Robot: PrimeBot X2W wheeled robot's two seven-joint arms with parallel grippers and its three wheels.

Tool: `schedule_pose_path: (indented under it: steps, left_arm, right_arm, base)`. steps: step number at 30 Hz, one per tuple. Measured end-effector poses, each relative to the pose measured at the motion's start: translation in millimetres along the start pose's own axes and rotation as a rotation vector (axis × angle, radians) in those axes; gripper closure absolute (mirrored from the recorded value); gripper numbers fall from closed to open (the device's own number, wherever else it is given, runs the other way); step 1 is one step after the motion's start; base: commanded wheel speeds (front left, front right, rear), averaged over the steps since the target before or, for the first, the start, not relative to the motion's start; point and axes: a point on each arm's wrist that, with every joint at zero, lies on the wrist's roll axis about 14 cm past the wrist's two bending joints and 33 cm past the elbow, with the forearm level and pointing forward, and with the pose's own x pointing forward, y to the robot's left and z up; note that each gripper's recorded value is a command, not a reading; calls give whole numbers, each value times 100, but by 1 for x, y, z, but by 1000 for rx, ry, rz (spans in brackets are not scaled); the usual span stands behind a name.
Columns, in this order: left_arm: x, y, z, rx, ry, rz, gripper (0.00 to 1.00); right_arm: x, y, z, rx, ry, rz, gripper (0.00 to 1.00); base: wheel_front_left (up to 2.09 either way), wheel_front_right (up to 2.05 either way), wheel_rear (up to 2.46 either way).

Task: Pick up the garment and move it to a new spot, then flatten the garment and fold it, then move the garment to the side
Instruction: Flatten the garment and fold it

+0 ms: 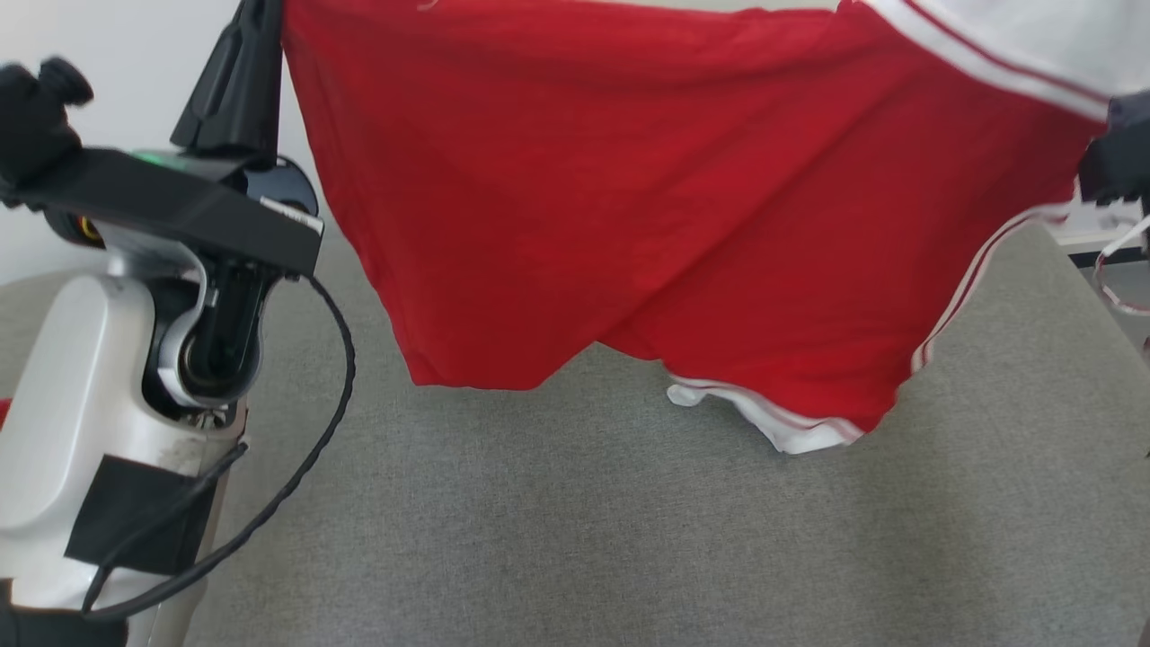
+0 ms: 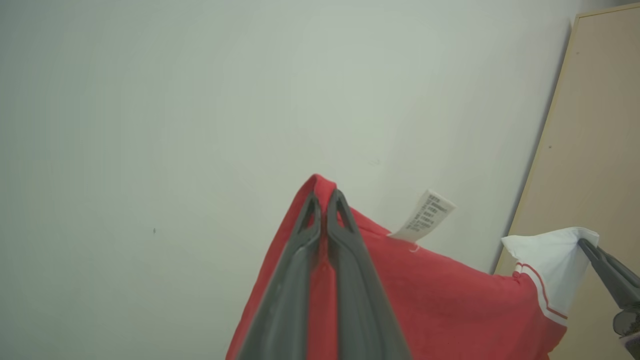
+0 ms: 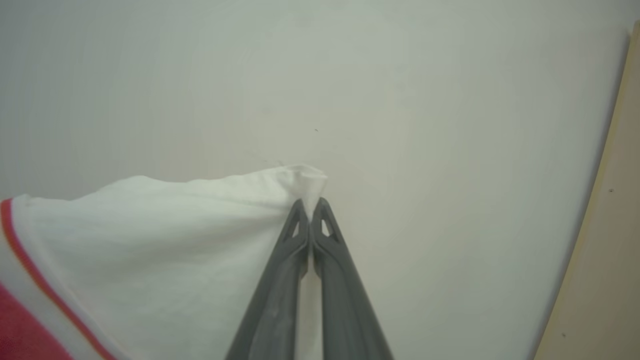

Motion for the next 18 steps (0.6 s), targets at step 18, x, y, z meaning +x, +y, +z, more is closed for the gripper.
schedule_pose_path:
  steps: [18]
  left_arm:
    - [15,-15,18,-50,-44,-17,100]
  right_arm:
    - [10,-23,52,-5,-140,16,100]
  base:
    - [0,0,0]
